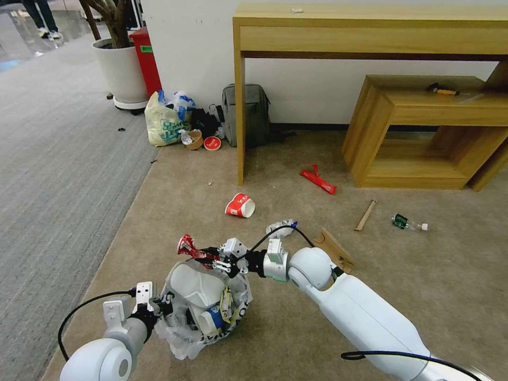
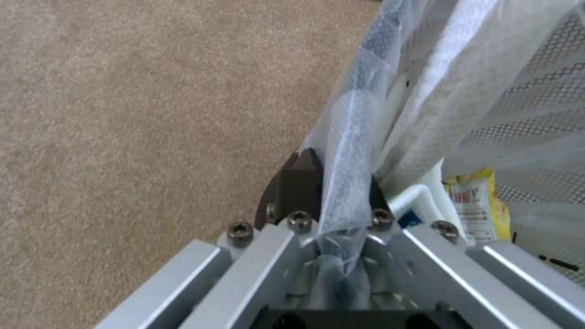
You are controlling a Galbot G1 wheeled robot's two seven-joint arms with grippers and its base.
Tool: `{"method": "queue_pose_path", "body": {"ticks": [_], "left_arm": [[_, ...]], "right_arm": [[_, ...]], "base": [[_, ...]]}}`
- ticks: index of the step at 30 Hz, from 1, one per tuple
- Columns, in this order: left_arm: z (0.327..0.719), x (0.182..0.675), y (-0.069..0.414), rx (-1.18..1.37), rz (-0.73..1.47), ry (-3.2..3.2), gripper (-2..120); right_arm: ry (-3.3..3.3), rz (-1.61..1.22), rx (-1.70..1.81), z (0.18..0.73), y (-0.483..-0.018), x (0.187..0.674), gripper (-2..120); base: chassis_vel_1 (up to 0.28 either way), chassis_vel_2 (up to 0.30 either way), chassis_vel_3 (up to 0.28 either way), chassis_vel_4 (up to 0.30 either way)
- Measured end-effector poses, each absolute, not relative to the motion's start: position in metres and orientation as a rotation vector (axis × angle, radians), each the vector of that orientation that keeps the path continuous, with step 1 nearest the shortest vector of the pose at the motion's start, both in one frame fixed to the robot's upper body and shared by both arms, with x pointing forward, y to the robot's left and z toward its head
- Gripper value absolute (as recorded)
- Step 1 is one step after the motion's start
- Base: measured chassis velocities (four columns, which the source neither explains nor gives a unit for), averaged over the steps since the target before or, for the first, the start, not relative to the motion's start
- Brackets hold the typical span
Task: Pick up the trash bin and place the garbage on the floor into it.
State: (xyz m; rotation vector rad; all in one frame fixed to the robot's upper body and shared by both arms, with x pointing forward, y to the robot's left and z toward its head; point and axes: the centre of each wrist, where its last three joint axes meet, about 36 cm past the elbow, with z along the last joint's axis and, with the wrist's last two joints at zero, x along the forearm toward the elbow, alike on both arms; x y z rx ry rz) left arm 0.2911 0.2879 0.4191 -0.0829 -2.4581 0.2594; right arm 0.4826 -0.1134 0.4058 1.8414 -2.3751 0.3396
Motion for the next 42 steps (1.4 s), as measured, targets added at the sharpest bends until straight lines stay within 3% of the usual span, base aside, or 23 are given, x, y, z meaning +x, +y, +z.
{"method": "queue_pose_path", "body": {"ticks": [11,18,30,42], "left_arm": [[0.419,0.291,0.287,-0.083,0.263,-2.460,0],[0.420,0.291,0.289,-0.077,0.266,-2.464,0],[0.418,0.292,0.290,-0.076,0.273,-2.465,0],[0.419,0.288,0.295,-0.071,0.281,-2.471,0]], "right_arm": [[-2.375,0.346,1.846,0.402,-0.112,0.481,68],[-2.452,0.331,1.811,0.414,-0.120,0.482,98],[-2.546,0.292,1.706,0.422,-0.145,0.472,100],[-2.806,0.118,1.207,0.411,-0.192,0.438,100]], "base": [[0.000,0.000,0.000,0.000],[0.000,0.000,0.000,0.000],[0.000,0.000,0.000,0.000],[0.000,0.000,0.000,0.000]]}}
